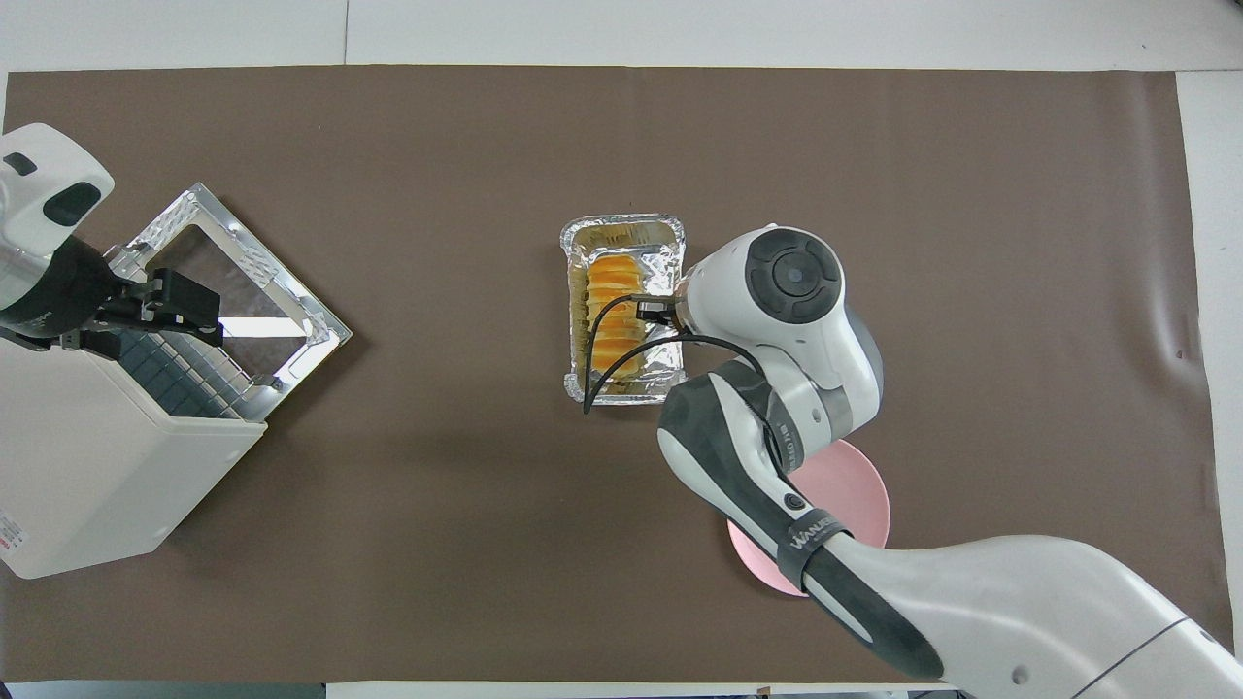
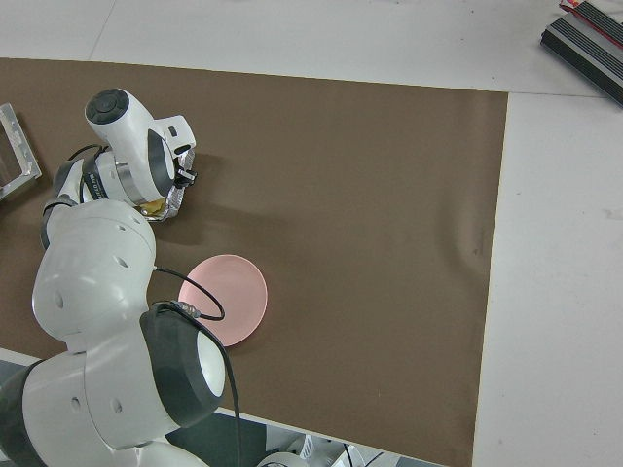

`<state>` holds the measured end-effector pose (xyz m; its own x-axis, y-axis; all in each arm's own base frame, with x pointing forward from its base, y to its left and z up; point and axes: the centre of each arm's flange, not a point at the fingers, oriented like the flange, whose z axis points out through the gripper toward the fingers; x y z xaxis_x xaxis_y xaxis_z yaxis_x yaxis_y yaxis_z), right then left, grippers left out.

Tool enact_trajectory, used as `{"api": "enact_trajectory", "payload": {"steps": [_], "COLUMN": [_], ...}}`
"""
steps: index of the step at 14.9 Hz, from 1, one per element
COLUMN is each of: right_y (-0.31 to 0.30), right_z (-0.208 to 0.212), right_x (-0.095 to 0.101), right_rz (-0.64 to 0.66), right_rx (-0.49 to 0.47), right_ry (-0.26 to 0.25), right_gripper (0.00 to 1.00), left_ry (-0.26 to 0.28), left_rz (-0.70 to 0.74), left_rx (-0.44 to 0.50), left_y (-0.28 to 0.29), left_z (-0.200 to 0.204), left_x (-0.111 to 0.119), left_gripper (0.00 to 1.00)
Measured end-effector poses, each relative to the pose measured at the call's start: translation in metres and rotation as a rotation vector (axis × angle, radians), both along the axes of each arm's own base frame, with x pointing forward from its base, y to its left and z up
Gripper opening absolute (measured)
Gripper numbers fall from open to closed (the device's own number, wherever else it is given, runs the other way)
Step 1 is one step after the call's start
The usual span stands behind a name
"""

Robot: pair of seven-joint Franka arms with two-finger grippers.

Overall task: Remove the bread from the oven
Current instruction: 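Grasp the foil tray with the right gripper and slide it farther away, then grasp the bread rolls in the tray with the right gripper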

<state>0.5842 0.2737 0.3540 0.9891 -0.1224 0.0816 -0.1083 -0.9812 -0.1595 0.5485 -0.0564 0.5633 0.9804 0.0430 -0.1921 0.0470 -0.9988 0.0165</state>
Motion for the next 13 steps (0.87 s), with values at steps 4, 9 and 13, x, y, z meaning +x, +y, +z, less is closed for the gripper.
{"api": "enact_trajectory", "payload": {"steps": [4, 9, 13], "right_y": [-0.127, -0.218, -0.220], "right_z": [0.013, -0.016, -0.033], "right_x": [0.037, 0.034, 0.023], "right_rz": [0.091, 0.094, 0.097], "right_rx": [-0.040, 0.046, 0.050], "right_ry": [-0.011, 0.046, 0.081], "right_gripper": [0.02, 0.02, 0.02], "left_ry": [-0.001, -0.006, -0.007], "left_rz": [0.000, -0.002, -0.002], "left_rx": [0.000, 0.022, 0.022], "left_y": [0.000, 0.003, 0.003], "left_z": [0.001, 0.001, 0.002], "left_x": [0.000, 0.000, 0.000], "left_gripper": [1.00, 1.00, 1.00]}}
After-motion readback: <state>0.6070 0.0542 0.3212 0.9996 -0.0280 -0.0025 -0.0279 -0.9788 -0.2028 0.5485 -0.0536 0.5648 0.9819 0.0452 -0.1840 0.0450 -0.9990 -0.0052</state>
